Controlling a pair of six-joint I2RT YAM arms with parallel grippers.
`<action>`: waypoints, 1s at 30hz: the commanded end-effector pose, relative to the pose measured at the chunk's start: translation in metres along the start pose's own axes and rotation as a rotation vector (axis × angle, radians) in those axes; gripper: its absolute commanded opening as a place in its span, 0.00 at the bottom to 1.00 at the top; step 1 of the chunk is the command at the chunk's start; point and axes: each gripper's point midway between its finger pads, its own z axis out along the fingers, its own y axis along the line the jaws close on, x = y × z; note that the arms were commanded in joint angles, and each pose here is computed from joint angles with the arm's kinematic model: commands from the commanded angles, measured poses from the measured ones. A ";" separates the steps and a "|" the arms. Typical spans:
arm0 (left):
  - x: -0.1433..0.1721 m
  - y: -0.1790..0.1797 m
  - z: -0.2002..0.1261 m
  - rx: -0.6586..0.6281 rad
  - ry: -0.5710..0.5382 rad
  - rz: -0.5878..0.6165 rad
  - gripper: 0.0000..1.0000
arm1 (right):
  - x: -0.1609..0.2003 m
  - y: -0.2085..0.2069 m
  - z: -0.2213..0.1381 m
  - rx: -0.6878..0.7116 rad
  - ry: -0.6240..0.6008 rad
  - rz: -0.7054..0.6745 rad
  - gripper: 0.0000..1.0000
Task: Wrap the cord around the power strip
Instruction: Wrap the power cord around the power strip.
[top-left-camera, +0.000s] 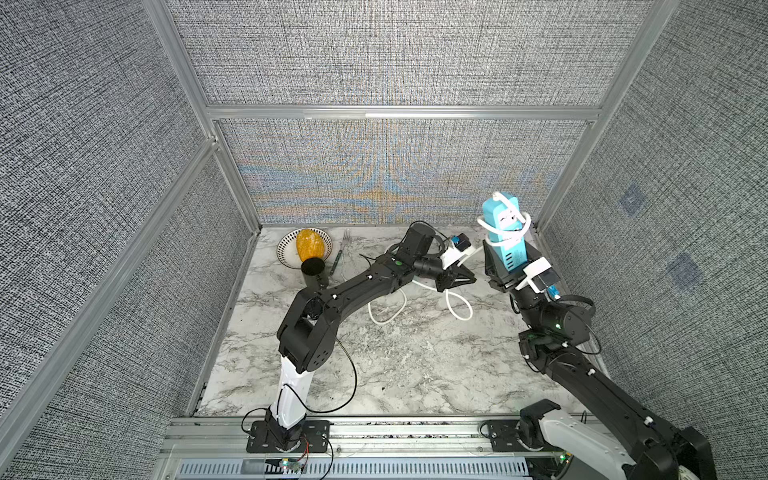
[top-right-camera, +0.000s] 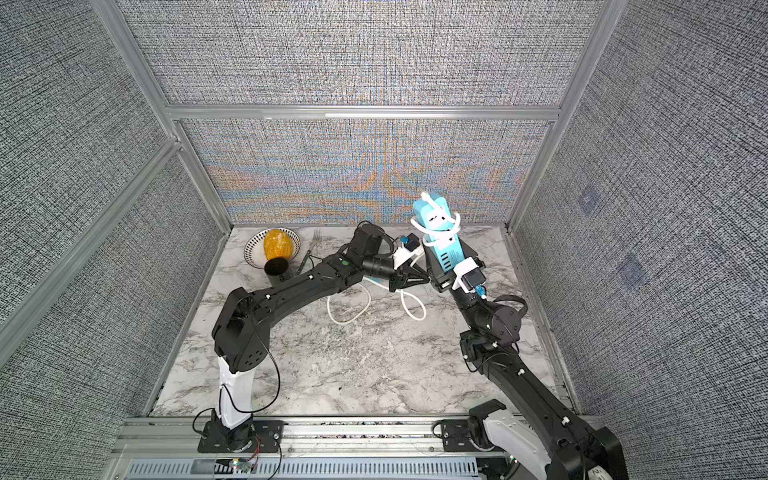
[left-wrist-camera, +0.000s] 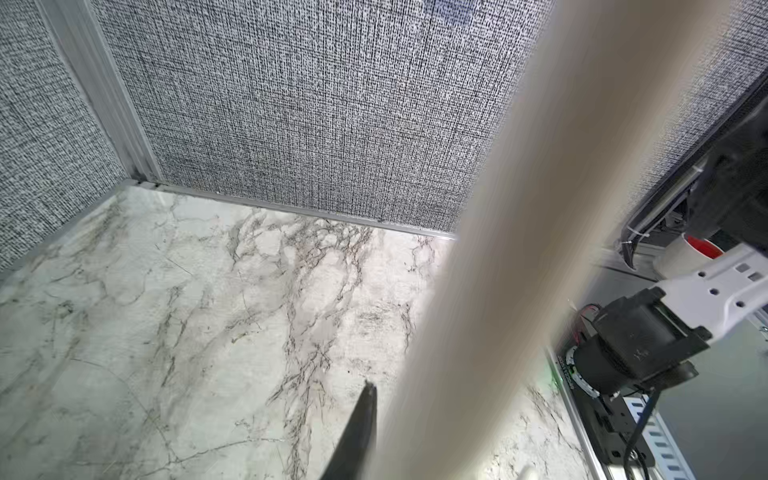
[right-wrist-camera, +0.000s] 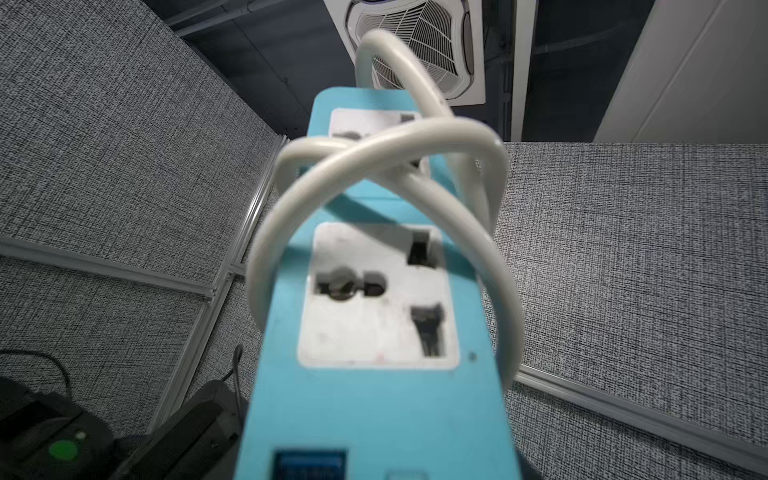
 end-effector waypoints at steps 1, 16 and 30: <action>0.013 -0.006 0.000 0.016 0.022 -0.015 0.20 | -0.004 -0.027 0.002 0.143 0.021 -0.051 0.00; 0.027 -0.014 -0.053 -0.250 0.244 0.136 0.00 | 0.107 -0.112 -0.027 0.428 0.614 -0.164 0.00; 0.006 0.040 -0.129 -0.672 0.598 0.416 0.00 | 0.134 -0.107 -0.059 0.378 0.726 0.028 0.00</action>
